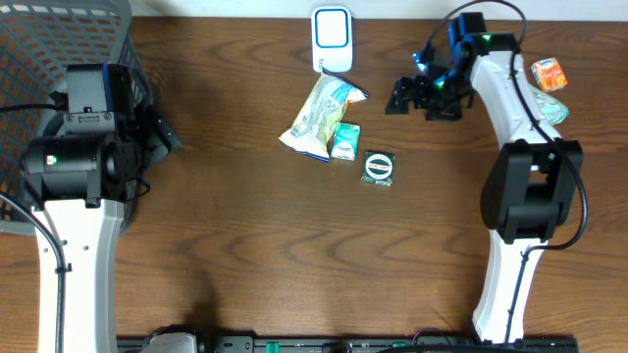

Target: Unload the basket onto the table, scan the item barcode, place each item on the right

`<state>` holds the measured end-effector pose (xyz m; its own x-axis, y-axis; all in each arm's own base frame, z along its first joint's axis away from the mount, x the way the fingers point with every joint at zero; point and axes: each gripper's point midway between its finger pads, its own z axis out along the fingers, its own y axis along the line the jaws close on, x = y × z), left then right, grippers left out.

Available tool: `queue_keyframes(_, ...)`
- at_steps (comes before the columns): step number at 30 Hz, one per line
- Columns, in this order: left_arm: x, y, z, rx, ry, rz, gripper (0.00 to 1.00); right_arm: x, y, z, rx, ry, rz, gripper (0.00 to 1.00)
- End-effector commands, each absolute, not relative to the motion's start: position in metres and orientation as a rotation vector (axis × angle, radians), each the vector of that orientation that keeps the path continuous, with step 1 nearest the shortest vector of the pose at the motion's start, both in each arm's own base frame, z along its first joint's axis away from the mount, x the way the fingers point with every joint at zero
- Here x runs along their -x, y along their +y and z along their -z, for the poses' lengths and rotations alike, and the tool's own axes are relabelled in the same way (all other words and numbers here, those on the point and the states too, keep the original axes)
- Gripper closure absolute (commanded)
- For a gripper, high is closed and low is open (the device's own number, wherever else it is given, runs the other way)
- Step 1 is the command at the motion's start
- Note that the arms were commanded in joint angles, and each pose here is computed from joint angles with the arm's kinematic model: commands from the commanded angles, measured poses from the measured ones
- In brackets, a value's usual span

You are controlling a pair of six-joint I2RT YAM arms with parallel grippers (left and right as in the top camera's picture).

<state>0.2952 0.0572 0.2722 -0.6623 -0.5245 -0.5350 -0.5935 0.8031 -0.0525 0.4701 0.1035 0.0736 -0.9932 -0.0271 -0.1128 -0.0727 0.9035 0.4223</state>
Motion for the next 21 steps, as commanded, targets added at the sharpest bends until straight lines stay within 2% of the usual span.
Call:
queue_keyframes(1,-0.294,0.062,-0.27,0.86,2.441,-0.187,0.02,-0.463,0.126,-0.077,0.109,2.973,-0.69,0.01)
queue_keyframes(14,-0.294,0.062,-0.27,0.86,2.441,-0.187,0.02,-0.449,0.164,-0.077,0.132,3.007,-0.719,0.01)
queue_keyframes(21,-0.294,0.062,-0.27,0.86,2.441,-0.187,0.02,-0.435,0.199,-0.077,0.244,3.019,-0.725,0.01)
